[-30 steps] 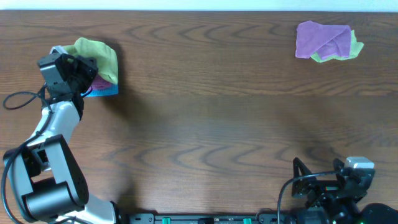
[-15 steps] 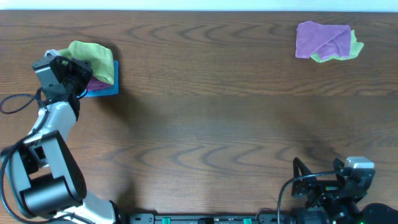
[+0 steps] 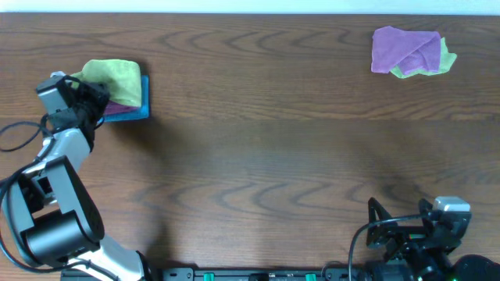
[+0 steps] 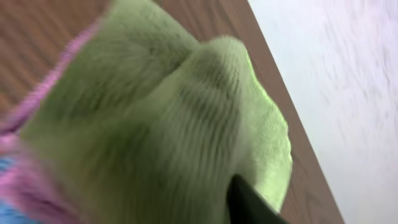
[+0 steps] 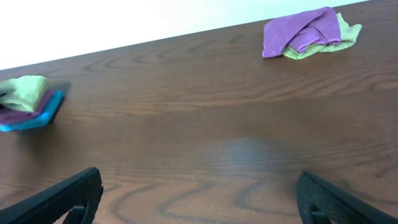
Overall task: Fold the cloth
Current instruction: 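Lower the cloth onto the stack and open the left gripper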
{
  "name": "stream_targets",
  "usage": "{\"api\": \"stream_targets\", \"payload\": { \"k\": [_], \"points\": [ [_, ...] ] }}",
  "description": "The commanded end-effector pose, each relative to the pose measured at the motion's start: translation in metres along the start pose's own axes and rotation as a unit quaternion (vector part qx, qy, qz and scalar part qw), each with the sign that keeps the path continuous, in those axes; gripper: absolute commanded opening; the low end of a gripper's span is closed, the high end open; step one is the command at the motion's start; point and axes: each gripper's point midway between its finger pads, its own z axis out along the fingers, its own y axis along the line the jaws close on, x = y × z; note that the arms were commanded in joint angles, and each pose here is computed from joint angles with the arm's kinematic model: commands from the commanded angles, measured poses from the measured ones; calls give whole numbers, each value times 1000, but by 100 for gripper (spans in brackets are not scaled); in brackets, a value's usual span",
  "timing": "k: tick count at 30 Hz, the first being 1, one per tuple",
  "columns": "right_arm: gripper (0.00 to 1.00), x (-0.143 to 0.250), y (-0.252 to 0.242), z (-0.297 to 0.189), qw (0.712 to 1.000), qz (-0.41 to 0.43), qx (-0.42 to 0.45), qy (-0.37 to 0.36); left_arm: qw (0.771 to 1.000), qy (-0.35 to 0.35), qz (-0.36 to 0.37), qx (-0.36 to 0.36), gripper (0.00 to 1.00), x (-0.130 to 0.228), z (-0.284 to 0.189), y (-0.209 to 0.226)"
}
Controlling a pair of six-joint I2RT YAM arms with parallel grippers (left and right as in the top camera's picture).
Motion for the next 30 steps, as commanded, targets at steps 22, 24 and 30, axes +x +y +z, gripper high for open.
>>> {"api": "stream_targets", "payload": {
  "k": [22,24,30],
  "points": [
    [99,1,-3,1,1000,8,9,0,999,23,24,34,95,-21,-34,-5],
    [99,1,-3,1,1000,8,9,0,998,17,37,38,95,-24,-46,-14],
    [99,1,-3,1,1000,8,9,0,997,17,62,35,95,-21,-85,-33]
  ]
}}
